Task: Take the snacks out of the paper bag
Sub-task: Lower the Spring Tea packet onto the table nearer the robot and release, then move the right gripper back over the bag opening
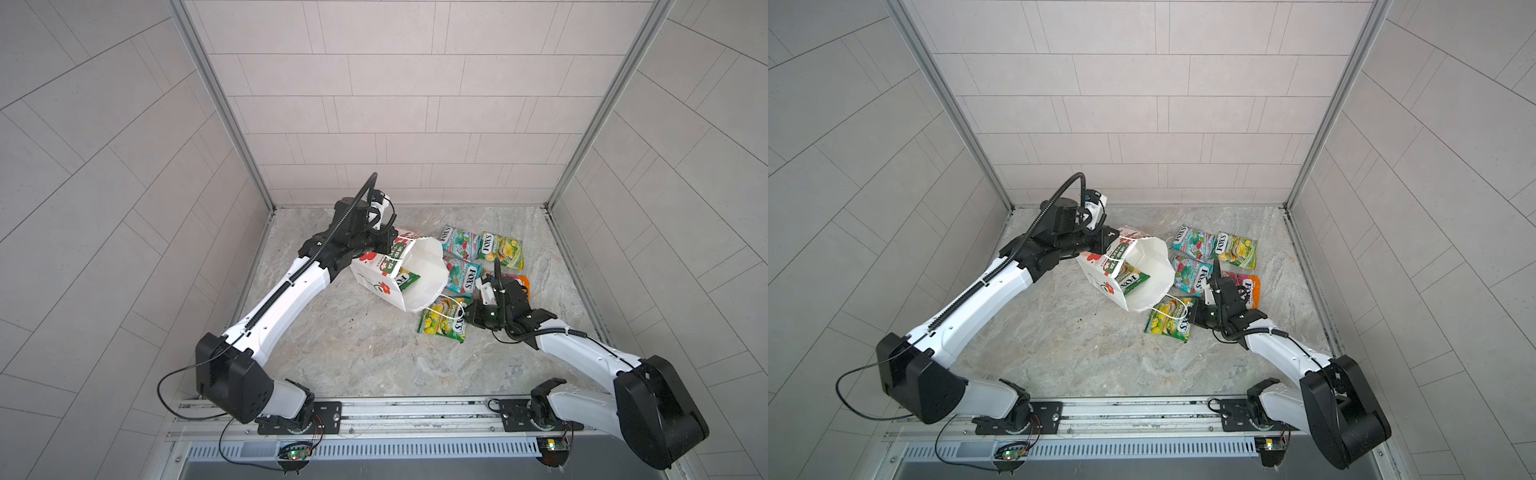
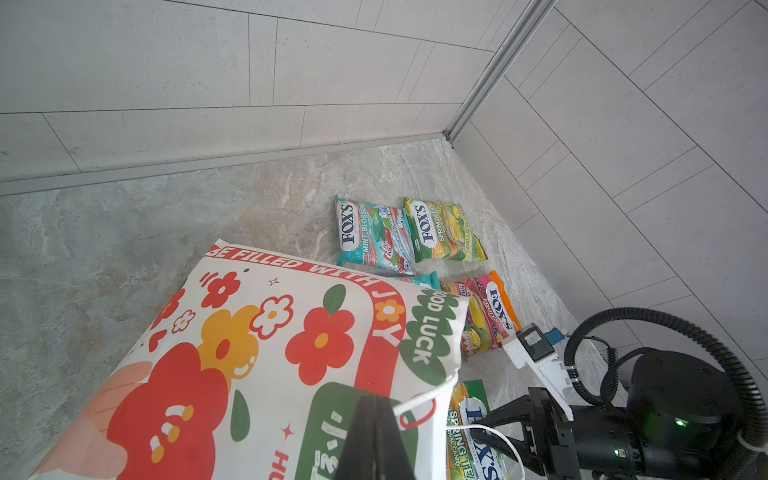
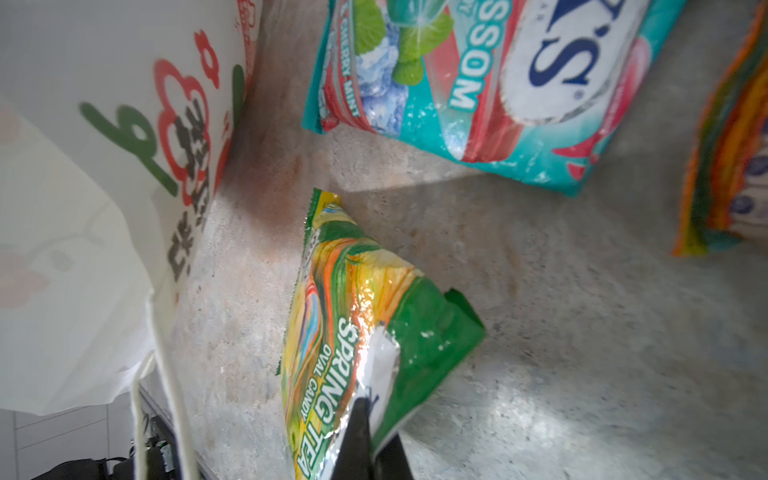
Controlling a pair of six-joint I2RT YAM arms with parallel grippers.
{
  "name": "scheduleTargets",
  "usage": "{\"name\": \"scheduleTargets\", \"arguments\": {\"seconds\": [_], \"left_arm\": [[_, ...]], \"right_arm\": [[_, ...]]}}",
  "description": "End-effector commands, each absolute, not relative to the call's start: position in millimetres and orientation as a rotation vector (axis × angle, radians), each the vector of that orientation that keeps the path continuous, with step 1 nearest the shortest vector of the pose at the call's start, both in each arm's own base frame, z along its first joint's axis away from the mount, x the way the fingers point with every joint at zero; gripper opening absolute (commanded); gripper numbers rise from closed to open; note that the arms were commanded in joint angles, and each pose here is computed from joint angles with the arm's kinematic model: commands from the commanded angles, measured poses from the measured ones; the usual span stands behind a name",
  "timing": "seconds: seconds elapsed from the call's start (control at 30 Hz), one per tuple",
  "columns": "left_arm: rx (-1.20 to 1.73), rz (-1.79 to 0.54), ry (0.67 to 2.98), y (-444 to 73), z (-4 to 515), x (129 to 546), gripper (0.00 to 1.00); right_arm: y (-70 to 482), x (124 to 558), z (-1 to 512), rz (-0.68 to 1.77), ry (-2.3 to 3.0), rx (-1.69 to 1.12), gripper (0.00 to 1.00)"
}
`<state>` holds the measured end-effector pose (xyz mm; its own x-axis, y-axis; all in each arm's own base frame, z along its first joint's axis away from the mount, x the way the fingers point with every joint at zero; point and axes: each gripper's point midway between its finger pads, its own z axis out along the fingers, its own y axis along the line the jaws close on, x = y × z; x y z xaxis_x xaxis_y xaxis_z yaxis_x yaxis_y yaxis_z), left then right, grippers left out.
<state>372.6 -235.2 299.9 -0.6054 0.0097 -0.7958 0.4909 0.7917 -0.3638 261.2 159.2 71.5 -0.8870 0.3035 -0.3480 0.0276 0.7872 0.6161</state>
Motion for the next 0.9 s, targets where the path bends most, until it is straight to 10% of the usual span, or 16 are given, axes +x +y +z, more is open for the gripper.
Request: {"name": "scheduleTargets", "arguments": {"seconds": [0.0, 0.37, 0.57, 0.87], "left_arm": [[0.378, -0.715, 2.112, -234.5, 306.4, 372.4, 0.0], [0.379, -0.714, 2.111, -234.3, 306.5, 372.4, 0.0], [0.38, -0.715, 2.111, -234.5, 306.6, 372.3, 0.0], [0.379, -0.716, 2.117, -235.2, 304.7, 372.6, 0.0]], "right_arm": [[145.4, 263.8, 66.2, 0.733, 2.574, 0.235, 0.07], [115.4, 260.7, 65.3, 0.482, 2.617, 0.242, 0.42], [86.9, 259.9, 88.2, 0.308, 2.531, 0.267, 0.45], [131.7, 262.0, 161.6, 0.66, 2.386, 0.156, 0.45]]}}
